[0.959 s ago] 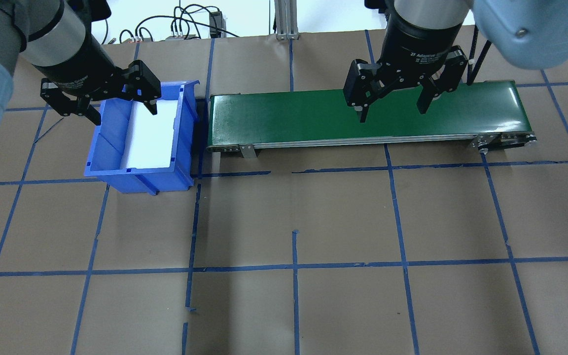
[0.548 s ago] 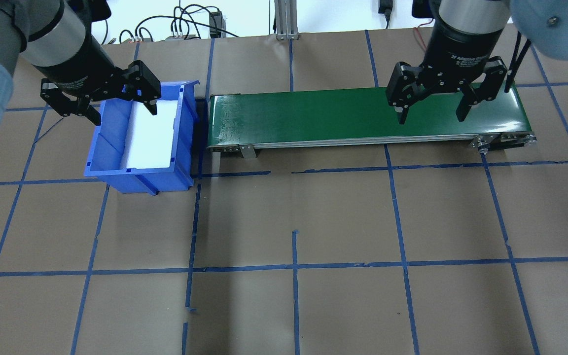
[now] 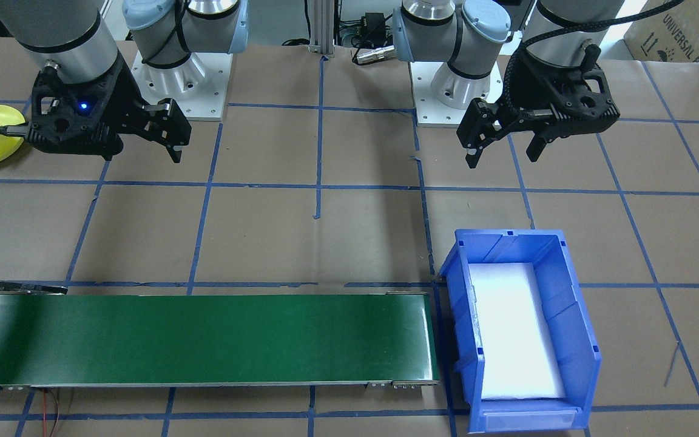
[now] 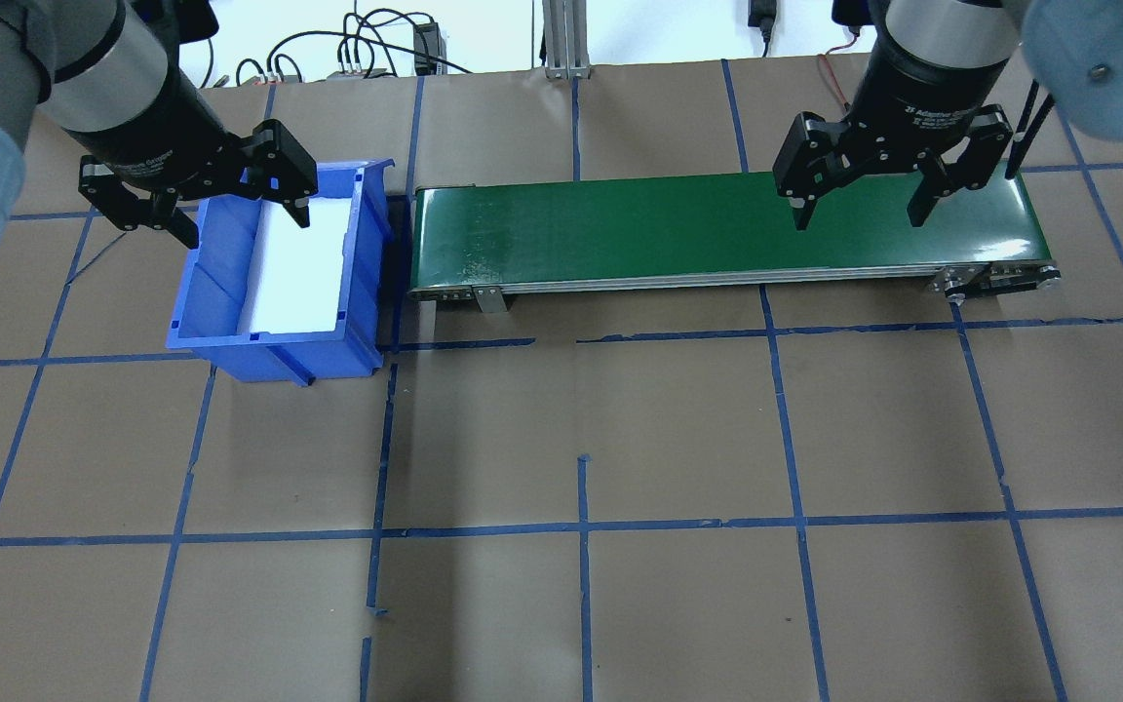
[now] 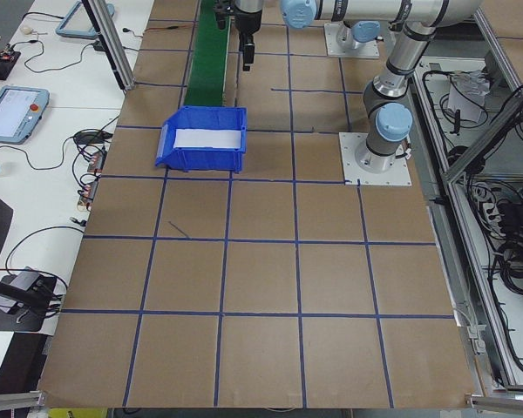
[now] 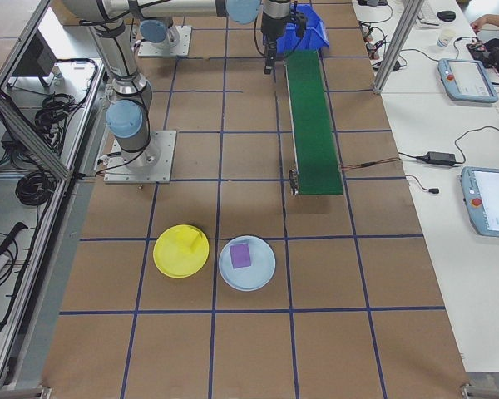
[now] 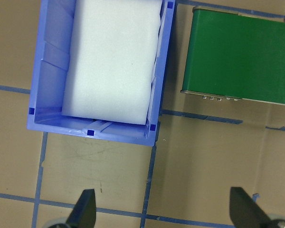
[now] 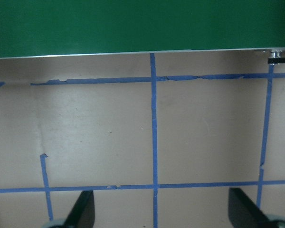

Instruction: Move block left to right into plate

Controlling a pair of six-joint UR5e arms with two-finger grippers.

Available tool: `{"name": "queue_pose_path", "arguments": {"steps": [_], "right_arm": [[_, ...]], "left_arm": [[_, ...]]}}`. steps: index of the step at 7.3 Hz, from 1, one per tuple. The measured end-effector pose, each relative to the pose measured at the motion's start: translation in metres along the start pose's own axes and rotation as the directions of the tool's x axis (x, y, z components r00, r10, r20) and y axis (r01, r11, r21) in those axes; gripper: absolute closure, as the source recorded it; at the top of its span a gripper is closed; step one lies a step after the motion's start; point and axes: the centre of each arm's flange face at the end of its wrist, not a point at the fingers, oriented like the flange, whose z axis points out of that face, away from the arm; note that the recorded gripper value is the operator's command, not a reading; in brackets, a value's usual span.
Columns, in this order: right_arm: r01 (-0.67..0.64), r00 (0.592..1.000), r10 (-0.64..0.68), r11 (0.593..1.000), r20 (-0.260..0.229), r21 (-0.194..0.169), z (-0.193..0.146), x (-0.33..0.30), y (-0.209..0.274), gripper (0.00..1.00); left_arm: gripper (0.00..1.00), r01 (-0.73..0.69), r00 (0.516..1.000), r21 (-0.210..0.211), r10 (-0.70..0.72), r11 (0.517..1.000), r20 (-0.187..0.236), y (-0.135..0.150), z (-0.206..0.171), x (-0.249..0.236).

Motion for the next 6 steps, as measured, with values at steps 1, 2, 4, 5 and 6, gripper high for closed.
{"name": "queue_pose_path", "arguments": {"steps": [1,2,4,5,6], "right_arm": [[0.003,1.0,-0.003,1.0,0.018,0.027,-0.0027,-0.0004,-0.0029,0.0],[0.003,1.0,-0.003,0.999,0.019,0.038,-0.0037,0.0008,-0.0044,0.0],[0.003,1.0,-0.004,0.999,0.018,0.044,-0.0048,0.0011,-0.0041,0.0],[0.002,1.0,-0.002,0.999,0.017,0.044,-0.0051,0.0016,-0.0034,0.0],[0.001,1.0,-0.001,0.999,0.017,0.045,-0.0056,0.0019,-0.0029,0.0]], "left_arm": [[0.0,-0.001,1.0,-0.001,0.001,1.0,0.0,0.0002,0.0003,0.0003],[0.0,-0.001,1.0,-0.001,0.001,1.0,-0.002,-0.0001,0.0006,0.0005],[0.0,-0.002,1.0,0.001,0.002,1.0,-0.004,-0.0006,0.0006,0.0012],[0.0,-0.003,1.0,0.001,0.003,1.0,-0.005,-0.0004,0.0008,0.0018],[0.0,-0.003,1.0,0.001,0.003,1.0,-0.007,-0.0006,0.0011,0.0022]]}}
